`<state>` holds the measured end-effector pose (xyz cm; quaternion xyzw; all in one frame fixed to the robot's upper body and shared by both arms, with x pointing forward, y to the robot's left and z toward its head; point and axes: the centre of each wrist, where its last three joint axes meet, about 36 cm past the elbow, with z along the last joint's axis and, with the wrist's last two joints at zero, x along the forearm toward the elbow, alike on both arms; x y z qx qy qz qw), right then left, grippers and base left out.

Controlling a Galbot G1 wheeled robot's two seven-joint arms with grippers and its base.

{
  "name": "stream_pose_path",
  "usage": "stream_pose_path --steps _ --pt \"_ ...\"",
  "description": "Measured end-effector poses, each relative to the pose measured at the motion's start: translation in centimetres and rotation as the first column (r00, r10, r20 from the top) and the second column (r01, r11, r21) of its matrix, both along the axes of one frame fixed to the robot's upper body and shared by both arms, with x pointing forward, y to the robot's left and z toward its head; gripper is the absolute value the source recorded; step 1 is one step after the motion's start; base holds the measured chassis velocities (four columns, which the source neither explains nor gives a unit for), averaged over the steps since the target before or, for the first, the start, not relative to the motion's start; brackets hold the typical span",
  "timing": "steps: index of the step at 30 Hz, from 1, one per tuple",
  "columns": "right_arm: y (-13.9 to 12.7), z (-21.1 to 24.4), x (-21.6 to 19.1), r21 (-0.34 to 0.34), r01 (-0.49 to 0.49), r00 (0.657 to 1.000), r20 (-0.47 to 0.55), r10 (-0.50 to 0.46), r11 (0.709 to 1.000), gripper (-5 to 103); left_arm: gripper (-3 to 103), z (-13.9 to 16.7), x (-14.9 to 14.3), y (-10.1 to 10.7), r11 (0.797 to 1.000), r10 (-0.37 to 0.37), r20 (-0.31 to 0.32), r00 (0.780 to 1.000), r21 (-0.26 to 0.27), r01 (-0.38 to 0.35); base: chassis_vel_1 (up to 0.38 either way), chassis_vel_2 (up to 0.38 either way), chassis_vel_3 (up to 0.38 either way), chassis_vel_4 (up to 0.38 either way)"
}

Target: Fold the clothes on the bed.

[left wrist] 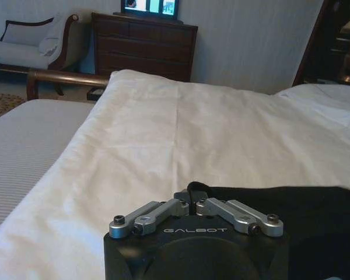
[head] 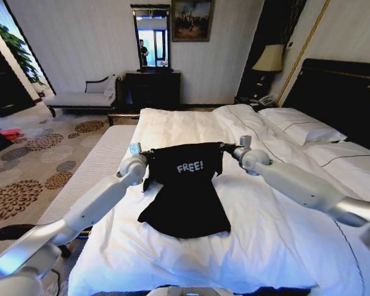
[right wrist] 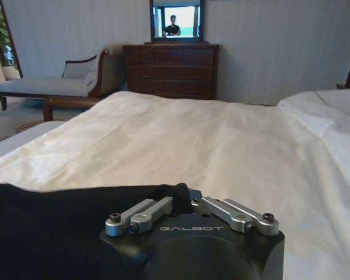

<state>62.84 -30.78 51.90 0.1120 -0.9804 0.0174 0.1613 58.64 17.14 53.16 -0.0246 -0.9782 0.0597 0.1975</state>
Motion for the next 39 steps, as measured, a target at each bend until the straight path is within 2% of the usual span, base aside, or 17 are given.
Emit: stream_pose_path --steps 4,9,10,14,15,18,21,27,30,36,37,38,39 --pt "-0.2 -1.9 1.6 0.007 0.032 0.999 -0.014 -0.032 0.999 1 0 -1.2 1.8 -1.3 1.000 -0.007 0.002 1.000 0.010 0.007 0.000 0.000 0.000 0.000" --pt "-1.3 -4.1 4.1 0.008 0.098 0.995 -0.033 -0.097 0.995 1 0 -3.3 6.6 -4.1 0.999 -0.012 -0.012 1.000 0.036 0.013 0.000 0.000 0.000 0.000" --pt "-1.3 -4.1 4.1 0.008 0.098 0.995 -0.033 -0.097 0.995 1 0 -3.3 6.6 -4.1 0.999 -0.012 -0.012 1.000 0.036 0.013 0.000 0.000 0.000 0.000" --pt "-2.0 -6.0 5.6 0.000 0.152 0.987 -0.054 -0.152 0.988 1 0 -3.7 9.8 -8.1 0.998 -0.053 -0.008 0.999 0.045 0.053 0.000 0.000 0.000 0.000" --pt "-2.0 -6.0 5.6 0.000 0.152 0.987 -0.054 -0.152 0.988 1 0 -3.7 9.8 -8.1 0.998 -0.053 -0.008 0.999 0.045 0.053 0.000 0.000 0.000 0.000" --pt "-2.9 -7.1 6.5 -0.008 0.188 0.980 -0.065 -0.188 0.982 1 0 -3.6 12.3 -10.5 0.996 -0.068 -0.003 0.998 0.065 0.068 0.000 0.000 0.000 0.000" --pt "-3.1 -7.8 7.1 -0.017 0.207 0.976 -0.070 -0.208 0.978 1 0 -3.5 13.7 -11.4 0.994 -0.067 -0.009 0.998 0.084 0.067 0.000 0.000 0.000 0.000" --pt "-2.4 -9.3 8.0 -0.025 0.222 0.972 -0.074 -0.224 0.975 1 0 -4.6 15.5 -11.6 0.994 -0.024 -0.039 0.999 0.109 0.028 0.000 0.000 0.000 0.000" --pt "-1.3 -9.6 8.7 -0.021 0.223 0.972 -0.073 -0.224 0.975 1 0 -5.7 16.4 -9.6 0.990 0.024 -0.045 0.999 0.139 -0.018 0.000 0.000 0.000 0.000" --pt "0.5 -9.9 9.4 -0.018 0.214 0.974 -0.074 -0.215 0.977 1 0 -6.4 16.6 -8.3 0.988 0.059 -0.059 0.997 0.146 -0.050 0.000 0.000 0.000 0.000" --pt "1.0 -10.1 9.5 -0.018 0.209 0.975 -0.075 -0.210 0.978 1 -2 -6.7 16.5 -8.1 0.988 0.064 -0.063 0.996 0.145 -0.054 0.000 0.000 0.000 0.000" --pt "1.5 -10.2 9.6 -0.019 0.204 0.976 -0.077 -0.205 0.979 1 2 -7.2 16.4 -7.9 0.988 0.068 -0.070 0.995 0.143 -0.058 0.000 0.000 0.000 0.000" --pt "1.5 -10.2 9.6 -0.019 0.204 0.976 -0.077 -0.205 0.979 1 2 -7.2 16.4 -7.9 0.988 0.068 -0.070 0.995 0.143 -0.058 0.000 0.000 0.000 0.000"
